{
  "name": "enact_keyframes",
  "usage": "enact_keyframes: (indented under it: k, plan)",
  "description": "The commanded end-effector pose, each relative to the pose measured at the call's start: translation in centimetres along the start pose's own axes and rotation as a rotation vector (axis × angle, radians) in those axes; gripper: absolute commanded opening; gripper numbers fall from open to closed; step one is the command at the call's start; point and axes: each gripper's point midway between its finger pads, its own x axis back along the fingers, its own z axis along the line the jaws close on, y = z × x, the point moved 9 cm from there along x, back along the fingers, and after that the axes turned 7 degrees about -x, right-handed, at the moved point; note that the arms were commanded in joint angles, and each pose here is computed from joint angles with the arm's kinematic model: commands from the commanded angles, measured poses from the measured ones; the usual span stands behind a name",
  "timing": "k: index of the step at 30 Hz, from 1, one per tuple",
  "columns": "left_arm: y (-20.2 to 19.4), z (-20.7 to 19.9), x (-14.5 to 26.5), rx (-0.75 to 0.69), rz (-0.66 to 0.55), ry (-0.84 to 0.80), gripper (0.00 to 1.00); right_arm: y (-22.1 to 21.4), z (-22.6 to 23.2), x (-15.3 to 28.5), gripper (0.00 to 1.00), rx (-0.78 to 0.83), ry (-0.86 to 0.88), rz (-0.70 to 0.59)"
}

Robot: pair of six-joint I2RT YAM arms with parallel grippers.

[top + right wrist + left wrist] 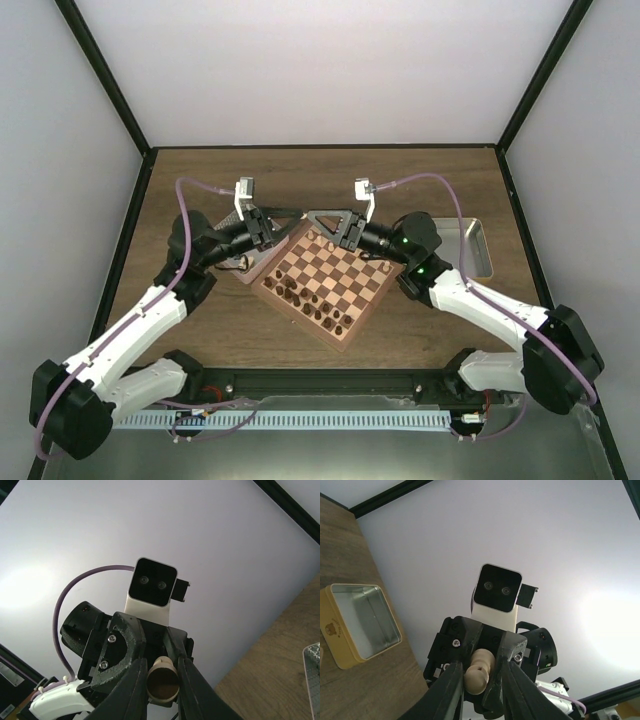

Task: Set up the chess pieces on the board
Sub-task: Place the chess piece on the chessboard.

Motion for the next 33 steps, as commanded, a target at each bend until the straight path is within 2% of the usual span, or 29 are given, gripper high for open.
enact_keyframes:
  k: [1,4,12,17,19,23,25,27,33]
  plan:
    - [0.2,-0.5,0.1,-0.005,-0.028,-0.022,0.21,0.8,1.5,-0.5,0.1,0.09,0.034,-0.039]
    - [0.4,-0.7,0.0,-0.013,-0.031,-0.031,0.18,0.7,1.3,-0.5,0.1,0.092,0.03,-0.034]
    - [0.5,-0.8,-0.3,-0.012,-0.015,-0.051,0.2,0.0,0.5,-0.5,0.1,0.066,0.036,-0.009]
    - [0.6,-0.7,-0.4,-0.026,-0.017,-0.038,0.08,-0.1,0.2,-0.3,0.1,0.06,0.028,-0.013]
    - [0.6,-0.4,-0.4,-0.036,-0.019,-0.01,0.04,-0.1,0.1,-0.2,0.17,0.058,0.003,-0.023]
    - [0.8,0.7,-0.3,-0.13,-0.015,0.148,0.04,-0.2,-0.6,1.1,0.48,0.044,-0.129,-0.072]
    - [0.4,2.3,-0.1,-0.169,0.029,0.309,0.04,-0.4,-1.2,2.3,0.61,0.029,-0.229,-0.112]
    - [0.2,3.9,-0.1,-0.222,0.1,0.441,0.05,-0.6,-1.9,3.8,0.65,0.027,-0.357,-0.155]
    - [-1.6,10.6,-1.4,-0.313,0.395,0.815,0.04,-1.4,-5.0,8.2,0.67,0.046,-0.792,-0.233]
